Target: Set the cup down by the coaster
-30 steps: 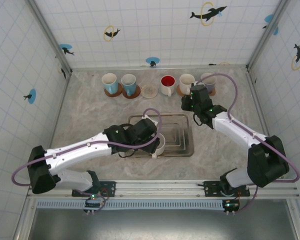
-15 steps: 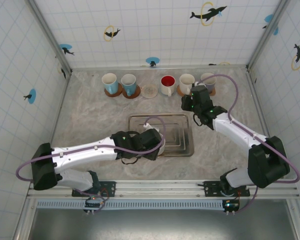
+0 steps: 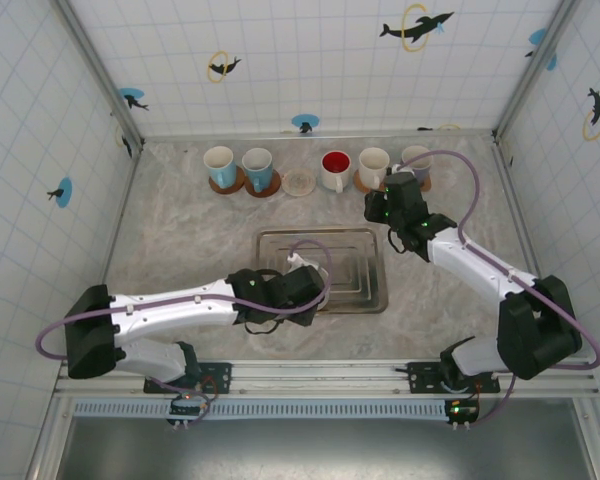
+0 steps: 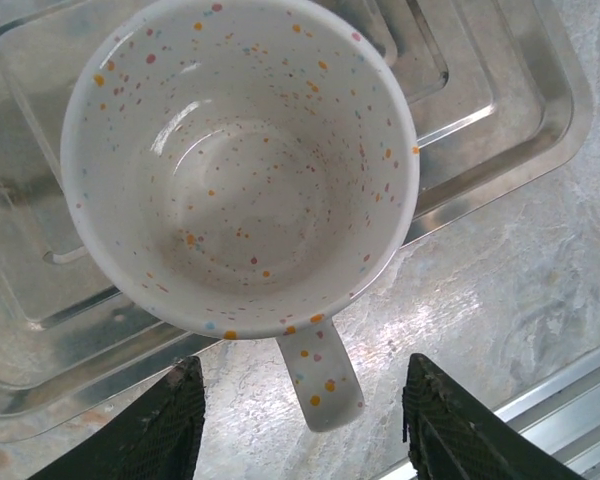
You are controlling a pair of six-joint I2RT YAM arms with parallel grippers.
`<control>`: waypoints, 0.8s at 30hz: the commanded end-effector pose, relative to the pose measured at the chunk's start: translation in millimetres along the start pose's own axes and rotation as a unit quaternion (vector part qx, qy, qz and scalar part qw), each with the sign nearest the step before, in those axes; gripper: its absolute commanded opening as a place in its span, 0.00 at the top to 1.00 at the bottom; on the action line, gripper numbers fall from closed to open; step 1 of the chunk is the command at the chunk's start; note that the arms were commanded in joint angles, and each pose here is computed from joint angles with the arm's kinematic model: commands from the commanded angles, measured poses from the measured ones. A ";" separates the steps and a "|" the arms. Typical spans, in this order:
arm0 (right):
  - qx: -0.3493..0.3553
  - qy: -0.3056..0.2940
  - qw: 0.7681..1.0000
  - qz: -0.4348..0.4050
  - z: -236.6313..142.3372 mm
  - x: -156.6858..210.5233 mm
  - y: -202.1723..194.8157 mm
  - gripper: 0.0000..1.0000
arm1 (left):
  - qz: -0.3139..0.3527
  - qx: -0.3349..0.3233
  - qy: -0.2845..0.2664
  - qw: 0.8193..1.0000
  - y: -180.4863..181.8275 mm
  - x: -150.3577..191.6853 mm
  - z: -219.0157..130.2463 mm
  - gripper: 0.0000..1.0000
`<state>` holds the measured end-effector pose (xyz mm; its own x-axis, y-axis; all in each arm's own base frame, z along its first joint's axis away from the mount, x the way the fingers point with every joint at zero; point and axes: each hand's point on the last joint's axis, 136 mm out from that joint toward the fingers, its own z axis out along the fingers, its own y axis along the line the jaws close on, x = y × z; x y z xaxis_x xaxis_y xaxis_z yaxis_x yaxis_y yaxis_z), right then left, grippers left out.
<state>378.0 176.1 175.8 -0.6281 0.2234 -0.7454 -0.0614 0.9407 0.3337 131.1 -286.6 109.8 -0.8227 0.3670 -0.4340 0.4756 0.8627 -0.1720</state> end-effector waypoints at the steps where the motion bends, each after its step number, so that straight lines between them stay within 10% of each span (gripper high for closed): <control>1: -0.004 -0.024 1.000 0.009 -7.9 -8.9 -1.5 0.50 | 0.000 -0.001 0.011 1.000 -0.8 7.5 8.4 0.48; 24: -0.007 -0.015 1.000 0.012 -0.6 -5.0 -1.2 0.50 | 0.006 -0.042 0.024 0.999 10.1 16.7 38.0 0.61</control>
<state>377.0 173.6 173.8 -0.6314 0.2329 -0.7397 -0.0529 0.9387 0.3407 133.3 -287.8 74.1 -0.8327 0.3898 -0.3932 0.4650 0.8779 -0.1144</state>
